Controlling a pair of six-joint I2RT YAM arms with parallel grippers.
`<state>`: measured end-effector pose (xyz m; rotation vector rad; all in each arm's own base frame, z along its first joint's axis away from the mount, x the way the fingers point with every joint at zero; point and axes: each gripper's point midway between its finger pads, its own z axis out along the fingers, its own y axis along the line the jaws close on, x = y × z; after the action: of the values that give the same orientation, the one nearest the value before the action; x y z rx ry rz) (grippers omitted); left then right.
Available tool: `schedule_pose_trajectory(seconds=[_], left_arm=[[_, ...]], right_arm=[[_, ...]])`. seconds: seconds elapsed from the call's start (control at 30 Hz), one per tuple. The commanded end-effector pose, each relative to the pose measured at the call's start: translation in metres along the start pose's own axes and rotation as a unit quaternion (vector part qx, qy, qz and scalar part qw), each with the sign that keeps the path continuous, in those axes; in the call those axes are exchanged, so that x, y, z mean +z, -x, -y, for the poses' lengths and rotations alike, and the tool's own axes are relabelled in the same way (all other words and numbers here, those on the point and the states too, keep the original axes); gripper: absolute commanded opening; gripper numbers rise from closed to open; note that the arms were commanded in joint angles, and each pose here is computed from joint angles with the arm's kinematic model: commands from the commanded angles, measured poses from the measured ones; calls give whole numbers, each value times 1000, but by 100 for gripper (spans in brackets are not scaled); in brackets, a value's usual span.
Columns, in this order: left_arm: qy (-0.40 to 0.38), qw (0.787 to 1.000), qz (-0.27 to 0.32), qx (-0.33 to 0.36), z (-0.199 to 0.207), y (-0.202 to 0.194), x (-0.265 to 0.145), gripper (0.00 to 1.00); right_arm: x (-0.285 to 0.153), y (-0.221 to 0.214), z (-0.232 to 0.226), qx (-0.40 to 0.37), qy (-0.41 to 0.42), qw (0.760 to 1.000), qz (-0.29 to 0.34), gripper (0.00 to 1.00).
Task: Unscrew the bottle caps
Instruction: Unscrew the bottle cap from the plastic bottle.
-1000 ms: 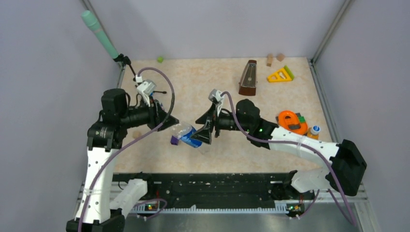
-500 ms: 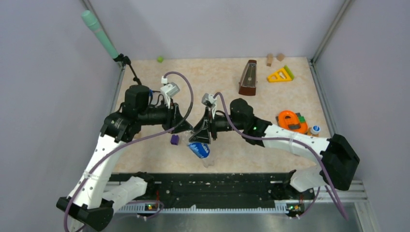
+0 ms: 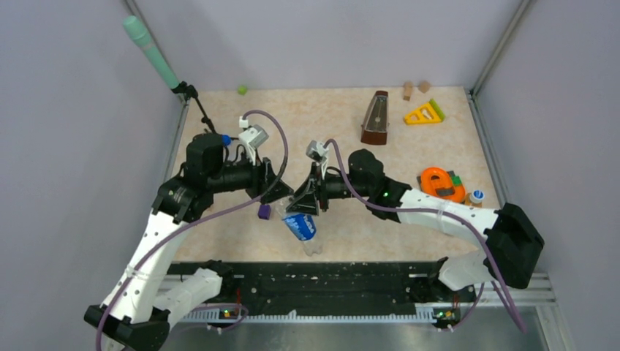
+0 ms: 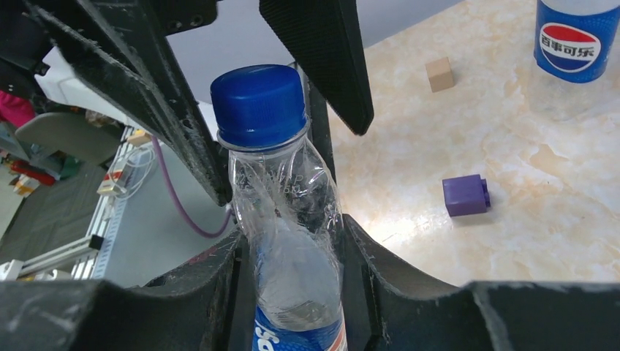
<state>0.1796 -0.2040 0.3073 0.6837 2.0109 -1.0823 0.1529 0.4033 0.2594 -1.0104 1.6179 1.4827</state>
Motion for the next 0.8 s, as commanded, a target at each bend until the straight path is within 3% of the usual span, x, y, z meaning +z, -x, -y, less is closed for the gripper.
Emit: schedule_pose_trajectory(seconds=[0.0, 0.1, 0.13, 0.4, 0.6, 0.77], left_arm=[[42, 996, 69, 26, -12, 21, -2, 68], [76, 991, 110, 29, -21, 30, -7, 93], [90, 987, 126, 28, -25, 34, -10, 95], [162, 937, 308, 30, -39, 66, -46, 98], [161, 928, 335, 28, -42, 79, -46, 98], [90, 937, 338, 16, -27, 88, -28, 98]], right_arm=[[-5, 14, -2, -5, -10, 1000, 29, 0], [-5, 11, 2, 7, -19, 999, 30, 0], [-5, 10, 4, 12, -24, 999, 31, 0], [-19, 8, 41, 83, -149, 983, 69, 0], [-54, 42, 65, 85, -260, 947, 167, 0], [-94, 88, 81, 53, -345, 897, 271, 0]])
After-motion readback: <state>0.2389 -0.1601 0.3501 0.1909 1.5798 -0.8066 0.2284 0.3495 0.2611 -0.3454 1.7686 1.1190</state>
